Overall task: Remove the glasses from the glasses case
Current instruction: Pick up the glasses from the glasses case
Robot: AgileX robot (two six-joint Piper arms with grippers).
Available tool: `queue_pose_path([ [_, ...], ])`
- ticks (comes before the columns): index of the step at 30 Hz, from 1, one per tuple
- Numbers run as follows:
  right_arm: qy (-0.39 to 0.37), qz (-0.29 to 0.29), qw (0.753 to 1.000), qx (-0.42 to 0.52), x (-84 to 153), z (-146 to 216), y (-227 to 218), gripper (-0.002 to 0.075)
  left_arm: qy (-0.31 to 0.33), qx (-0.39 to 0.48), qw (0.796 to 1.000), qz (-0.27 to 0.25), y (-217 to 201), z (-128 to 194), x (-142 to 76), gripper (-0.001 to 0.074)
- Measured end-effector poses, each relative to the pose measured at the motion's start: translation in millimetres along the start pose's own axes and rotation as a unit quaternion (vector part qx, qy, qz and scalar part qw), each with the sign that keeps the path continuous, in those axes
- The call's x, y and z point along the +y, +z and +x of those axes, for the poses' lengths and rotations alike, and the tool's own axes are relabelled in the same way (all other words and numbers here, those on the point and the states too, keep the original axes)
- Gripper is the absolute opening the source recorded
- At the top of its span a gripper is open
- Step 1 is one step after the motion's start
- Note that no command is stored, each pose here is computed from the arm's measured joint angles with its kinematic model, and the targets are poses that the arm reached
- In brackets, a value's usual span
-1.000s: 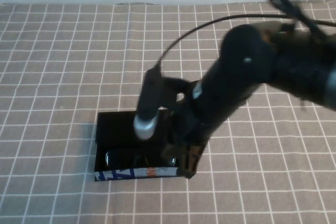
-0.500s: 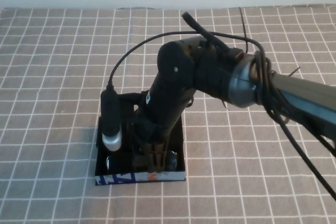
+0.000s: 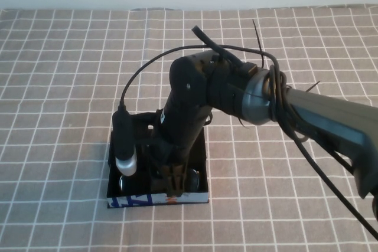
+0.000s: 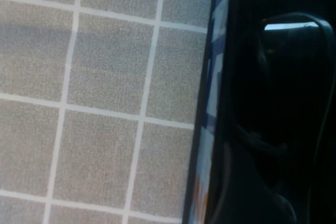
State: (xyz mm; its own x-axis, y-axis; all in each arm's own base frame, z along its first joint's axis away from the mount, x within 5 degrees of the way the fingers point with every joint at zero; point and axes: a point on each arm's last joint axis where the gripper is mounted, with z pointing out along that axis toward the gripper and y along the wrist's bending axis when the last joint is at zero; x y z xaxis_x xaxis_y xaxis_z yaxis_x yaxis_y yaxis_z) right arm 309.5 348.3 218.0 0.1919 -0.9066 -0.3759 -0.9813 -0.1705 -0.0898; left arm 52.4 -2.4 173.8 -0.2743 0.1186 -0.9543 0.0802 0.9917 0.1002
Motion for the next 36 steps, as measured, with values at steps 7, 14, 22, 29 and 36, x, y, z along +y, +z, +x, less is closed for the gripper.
queue_pose_path([
  [7,-0.001,-0.003,1.000,0.006,-1.0,2.2,7.1,0.0290,0.000,0.000,1.000,0.000,0.0,0.0,0.0,-0.0004],
  [14,-0.007,0.002,1.000,0.017,-2.6,4.8,9.7,0.0273,0.000,0.000,1.000,0.000,0.0,0.0,0.0,-0.0004],
  [22,-0.010,0.010,1.000,0.020,-4.6,5.7,12.4,0.0272,0.000,0.000,1.000,0.000,0.0,0.0,0.0,-0.0004],
  [29,-0.010,0.017,1.000,0.011,-4.6,3.0,6.6,0.0331,0.000,0.000,1.000,0.000,0.0,0.0,0.0,-0.0004],
  [36,-0.011,0.020,1.000,0.008,-5.5,1.5,4.2,0.0344,0.000,0.000,1.000,0.000,0.0,0.0,0.0,-0.0004],
])
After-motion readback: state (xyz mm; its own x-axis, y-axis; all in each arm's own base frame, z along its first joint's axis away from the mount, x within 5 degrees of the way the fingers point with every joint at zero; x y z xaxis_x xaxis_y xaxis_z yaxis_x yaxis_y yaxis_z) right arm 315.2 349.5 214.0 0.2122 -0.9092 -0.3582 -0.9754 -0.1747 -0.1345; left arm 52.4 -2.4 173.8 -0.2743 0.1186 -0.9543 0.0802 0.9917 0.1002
